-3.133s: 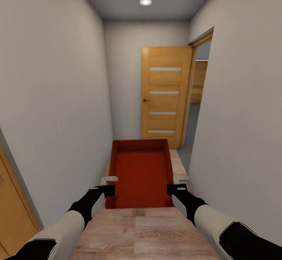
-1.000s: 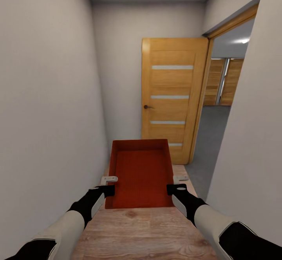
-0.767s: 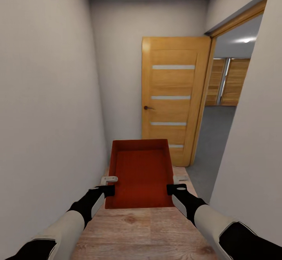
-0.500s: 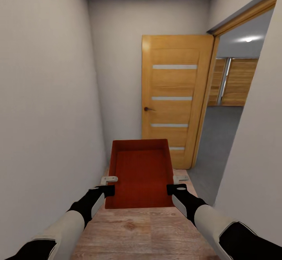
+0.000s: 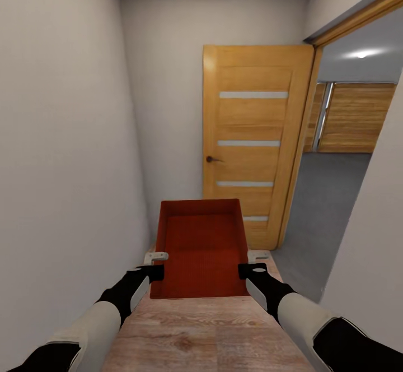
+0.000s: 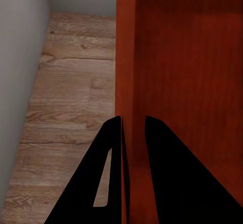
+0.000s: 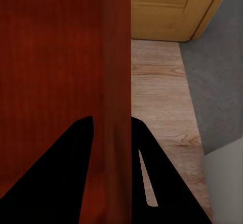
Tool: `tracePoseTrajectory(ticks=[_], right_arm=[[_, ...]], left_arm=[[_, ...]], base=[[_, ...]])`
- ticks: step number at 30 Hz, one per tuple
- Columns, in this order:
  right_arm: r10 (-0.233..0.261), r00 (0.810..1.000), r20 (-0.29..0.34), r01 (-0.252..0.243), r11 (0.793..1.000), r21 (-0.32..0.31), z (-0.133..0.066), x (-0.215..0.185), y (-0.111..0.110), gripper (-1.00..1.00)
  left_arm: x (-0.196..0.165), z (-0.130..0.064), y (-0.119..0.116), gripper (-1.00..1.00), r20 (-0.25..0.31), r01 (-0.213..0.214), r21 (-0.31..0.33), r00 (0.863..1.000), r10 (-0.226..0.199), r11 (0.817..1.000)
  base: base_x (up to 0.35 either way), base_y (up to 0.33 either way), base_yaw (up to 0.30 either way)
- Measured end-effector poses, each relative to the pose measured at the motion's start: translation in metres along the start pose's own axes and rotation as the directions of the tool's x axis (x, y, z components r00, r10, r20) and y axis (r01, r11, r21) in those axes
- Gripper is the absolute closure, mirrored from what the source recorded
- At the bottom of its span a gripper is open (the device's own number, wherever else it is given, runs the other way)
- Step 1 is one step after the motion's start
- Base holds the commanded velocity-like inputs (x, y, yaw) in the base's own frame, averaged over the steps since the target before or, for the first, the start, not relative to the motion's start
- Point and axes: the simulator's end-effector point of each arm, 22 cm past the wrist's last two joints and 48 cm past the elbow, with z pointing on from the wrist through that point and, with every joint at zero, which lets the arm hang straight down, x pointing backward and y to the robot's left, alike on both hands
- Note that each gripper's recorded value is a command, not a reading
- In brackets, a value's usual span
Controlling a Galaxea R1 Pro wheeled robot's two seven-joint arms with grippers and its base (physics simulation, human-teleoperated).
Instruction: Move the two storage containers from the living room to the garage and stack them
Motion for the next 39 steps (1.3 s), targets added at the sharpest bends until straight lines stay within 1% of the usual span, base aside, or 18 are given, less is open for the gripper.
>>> tracePoseTrajectory(ticks=[39], right_arm=[[0.000, 1.000, 0.000, 0.000, 1.000, 0.001, -0.0001, 0.0000, 0.0005, 1.00]], left_arm=[[-0.0001, 0.0000, 0.0005, 1.00, 0.000, 0.000, 0.000, 1.000, 0.000, 1.000]], base=[[0.324, 0.000, 0.000]])
